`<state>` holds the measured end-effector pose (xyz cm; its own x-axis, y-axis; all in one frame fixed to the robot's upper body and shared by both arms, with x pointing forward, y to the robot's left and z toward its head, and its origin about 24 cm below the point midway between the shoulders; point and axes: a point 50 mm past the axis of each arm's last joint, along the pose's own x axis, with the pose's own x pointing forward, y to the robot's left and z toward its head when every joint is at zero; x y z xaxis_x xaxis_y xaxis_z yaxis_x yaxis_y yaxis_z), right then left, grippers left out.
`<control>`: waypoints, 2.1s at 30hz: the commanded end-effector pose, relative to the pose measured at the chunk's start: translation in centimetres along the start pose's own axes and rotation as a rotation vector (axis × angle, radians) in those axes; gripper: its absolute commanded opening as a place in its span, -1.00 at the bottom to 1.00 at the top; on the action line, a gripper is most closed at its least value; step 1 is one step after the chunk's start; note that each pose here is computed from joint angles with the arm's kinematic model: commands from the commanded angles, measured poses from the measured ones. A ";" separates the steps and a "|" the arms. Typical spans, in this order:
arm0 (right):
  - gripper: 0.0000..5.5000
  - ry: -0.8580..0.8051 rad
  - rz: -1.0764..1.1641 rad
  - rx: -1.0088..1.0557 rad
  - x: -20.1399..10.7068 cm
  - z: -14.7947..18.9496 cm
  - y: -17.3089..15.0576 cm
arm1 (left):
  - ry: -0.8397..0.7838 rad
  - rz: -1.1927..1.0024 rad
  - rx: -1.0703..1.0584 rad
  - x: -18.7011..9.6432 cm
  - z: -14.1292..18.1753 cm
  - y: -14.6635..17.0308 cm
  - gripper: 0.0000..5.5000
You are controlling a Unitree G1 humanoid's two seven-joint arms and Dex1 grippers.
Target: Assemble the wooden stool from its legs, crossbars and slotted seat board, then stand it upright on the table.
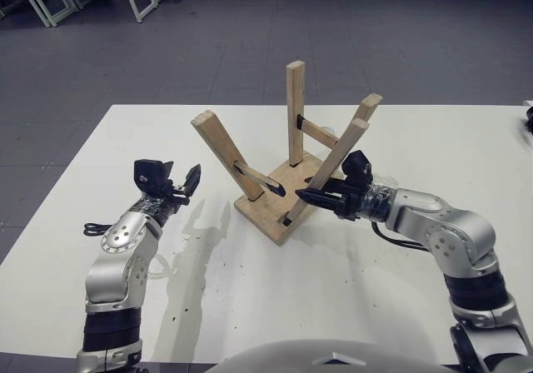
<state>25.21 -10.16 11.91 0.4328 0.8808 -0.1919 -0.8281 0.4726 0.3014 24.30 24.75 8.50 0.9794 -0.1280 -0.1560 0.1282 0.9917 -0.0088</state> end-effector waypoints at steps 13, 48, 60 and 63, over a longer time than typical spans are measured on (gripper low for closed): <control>-0.26 0.245 -0.146 -0.215 -0.1 -4.1 -2.4 | 0.017 0.025 -0.024 -0.2 -0.8 -0.6 0.18; -0.27 0.283 -0.266 -0.328 0.3 -5.8 -4.3 | -0.285 -0.525 0.557 4.2 7.6 -13.9 0.18; -0.27 0.499 -0.353 -0.451 0.1 -6.8 -5.9 | 0.084 -0.538 0.711 4.2 0.8 -13.1 0.18; -0.26 0.593 -0.348 -0.480 -0.5 -7.5 -6.1 | 0.061 -0.504 0.705 4.6 1.4 -13.1 0.18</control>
<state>28.75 -9.11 9.01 0.5852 0.7303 -0.3524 -0.8108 0.5330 -0.2420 27.26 10.01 12.44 0.7697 -0.6124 -0.1805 0.5911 0.5768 0.5638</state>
